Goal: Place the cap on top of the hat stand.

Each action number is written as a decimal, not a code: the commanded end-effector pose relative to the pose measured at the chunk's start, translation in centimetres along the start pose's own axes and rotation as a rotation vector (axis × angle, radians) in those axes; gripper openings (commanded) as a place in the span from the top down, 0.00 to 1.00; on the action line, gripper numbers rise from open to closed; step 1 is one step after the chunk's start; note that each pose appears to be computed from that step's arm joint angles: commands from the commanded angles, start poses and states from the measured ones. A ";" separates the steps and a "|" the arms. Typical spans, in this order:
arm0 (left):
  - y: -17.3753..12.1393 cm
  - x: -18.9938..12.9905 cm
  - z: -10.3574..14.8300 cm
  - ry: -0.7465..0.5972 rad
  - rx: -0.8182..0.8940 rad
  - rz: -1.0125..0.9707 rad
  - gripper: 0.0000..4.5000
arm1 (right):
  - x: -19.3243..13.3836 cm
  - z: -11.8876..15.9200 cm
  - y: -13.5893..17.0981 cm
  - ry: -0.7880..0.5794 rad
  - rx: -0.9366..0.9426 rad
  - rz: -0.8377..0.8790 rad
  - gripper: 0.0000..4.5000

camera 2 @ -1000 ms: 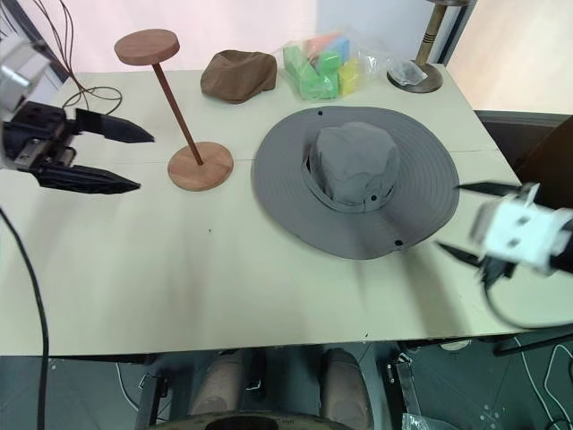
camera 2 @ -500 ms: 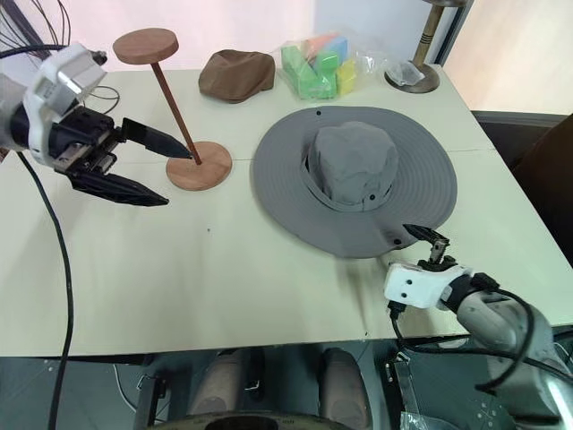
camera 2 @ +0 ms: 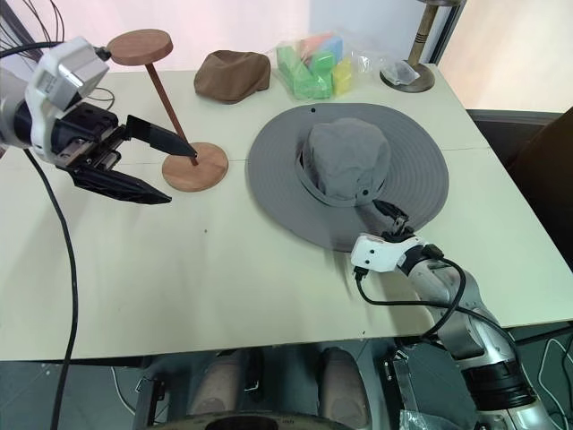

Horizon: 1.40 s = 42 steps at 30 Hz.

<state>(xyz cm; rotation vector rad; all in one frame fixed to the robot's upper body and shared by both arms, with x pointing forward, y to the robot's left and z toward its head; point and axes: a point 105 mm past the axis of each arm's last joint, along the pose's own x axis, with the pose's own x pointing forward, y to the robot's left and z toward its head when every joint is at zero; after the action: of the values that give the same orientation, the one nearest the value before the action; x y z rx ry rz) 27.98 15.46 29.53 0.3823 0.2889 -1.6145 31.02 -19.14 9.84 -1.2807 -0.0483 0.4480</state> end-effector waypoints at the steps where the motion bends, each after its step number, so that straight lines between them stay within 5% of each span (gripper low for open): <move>1: -0.3 -0.8 1.5 -0.024 0.054 0.022 0.00 | -0.1 0.1 -0.4 -0.012 0.057 -0.006 0.57; 5: -0.3 -0.9 1.5 -0.032 0.050 0.027 0.00 | -0.4 0.7 -1.1 -0.028 0.182 -0.028 0.99; 9: -0.4 -1.2 1.4 -0.044 0.045 0.037 0.00 | -0.9 2.7 -3.2 -0.120 0.491 -0.049 0.99; 15: -1.0 -3.1 1.5 -0.103 0.035 0.150 0.00 | -2.4 3.7 -12.8 -0.270 0.717 -0.192 0.99; 20: -1.7 -5.7 1.3 -0.169 0.022 0.343 0.00 | -2.6 5.3 -20.9 -0.404 0.703 -0.270 0.99; 27: -4.1 -11.2 -1.5 -0.265 -0.088 0.720 0.00 | 0.0 12.2 -30.0 -0.635 0.498 -0.326 0.99; 33: -6.3 -14.8 -3.1 -0.325 -0.151 0.924 0.00 | 1.7 19.4 -30.5 -0.812 0.229 -0.279 0.99; 42: -9.4 -17.3 -2.4 -0.365 -0.155 1.049 0.00 | 5.9 25.4 -25.7 -0.886 -0.091 -0.235 0.99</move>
<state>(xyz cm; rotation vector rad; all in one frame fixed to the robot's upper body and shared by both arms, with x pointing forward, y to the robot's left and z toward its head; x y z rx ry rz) 20.84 32.92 32.49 0.0274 -0.0291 -0.6138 38.08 -0.44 38.39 -1.0010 -0.8433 0.8208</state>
